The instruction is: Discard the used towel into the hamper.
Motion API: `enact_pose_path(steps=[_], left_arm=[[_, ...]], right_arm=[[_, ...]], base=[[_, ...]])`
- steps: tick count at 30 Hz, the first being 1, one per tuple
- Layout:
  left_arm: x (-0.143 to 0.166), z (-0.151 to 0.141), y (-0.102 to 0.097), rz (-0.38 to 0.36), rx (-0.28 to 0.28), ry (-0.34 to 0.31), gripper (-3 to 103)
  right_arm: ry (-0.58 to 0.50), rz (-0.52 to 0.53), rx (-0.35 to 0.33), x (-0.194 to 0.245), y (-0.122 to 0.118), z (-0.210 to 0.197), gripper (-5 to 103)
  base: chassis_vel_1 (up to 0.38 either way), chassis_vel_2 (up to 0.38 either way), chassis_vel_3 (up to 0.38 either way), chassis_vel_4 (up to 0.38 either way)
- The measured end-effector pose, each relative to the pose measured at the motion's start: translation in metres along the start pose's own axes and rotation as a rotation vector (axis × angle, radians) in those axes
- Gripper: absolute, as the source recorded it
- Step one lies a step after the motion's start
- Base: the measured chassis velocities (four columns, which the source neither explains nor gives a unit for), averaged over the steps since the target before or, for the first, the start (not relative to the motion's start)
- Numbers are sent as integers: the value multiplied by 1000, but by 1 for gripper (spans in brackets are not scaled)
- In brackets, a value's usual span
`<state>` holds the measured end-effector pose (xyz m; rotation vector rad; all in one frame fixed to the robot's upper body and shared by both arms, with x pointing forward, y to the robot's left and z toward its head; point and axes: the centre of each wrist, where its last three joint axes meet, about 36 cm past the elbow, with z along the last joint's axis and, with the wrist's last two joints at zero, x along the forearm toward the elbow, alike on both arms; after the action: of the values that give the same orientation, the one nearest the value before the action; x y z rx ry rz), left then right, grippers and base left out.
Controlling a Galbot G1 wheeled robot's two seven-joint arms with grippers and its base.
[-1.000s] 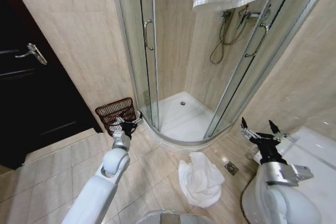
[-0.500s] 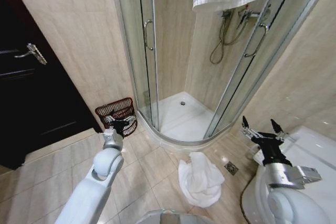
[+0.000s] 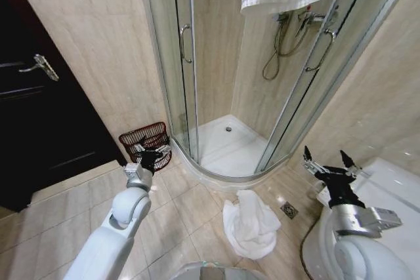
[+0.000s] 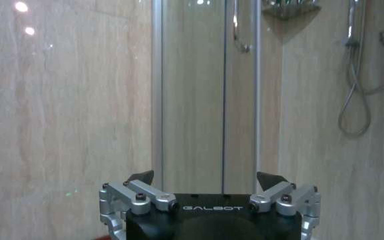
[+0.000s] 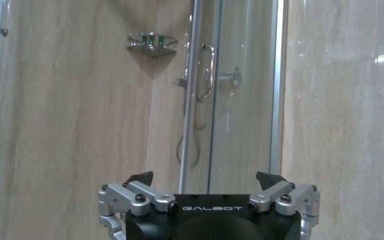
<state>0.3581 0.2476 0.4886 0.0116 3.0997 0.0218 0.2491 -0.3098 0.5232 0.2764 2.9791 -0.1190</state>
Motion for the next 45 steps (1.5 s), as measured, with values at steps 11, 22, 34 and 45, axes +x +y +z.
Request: enact_pose_path(steps=[11, 22, 34, 45], left_arm=[[7, -11, 4, 0, -19, -30, 100], [8, -3, 8, -64, -8, 6, 100], [10, -5, 18, -86, -10, 5, 100], [6, -6, 28, -105, -30, 1, 100]], right_arm=[[-9, 1, -5, 3, 0, -1, 100], [-16, -16, -13, 0, 4, -4, 100], [3, -8, -31, 2, 6, 2, 100], [20, -65, -56, 7, 14, 9, 100]], base=[[0, 0, 0, 0], [0, 0, 0, 0], [0, 0, 0, 0], [0, 0, 0, 0]])
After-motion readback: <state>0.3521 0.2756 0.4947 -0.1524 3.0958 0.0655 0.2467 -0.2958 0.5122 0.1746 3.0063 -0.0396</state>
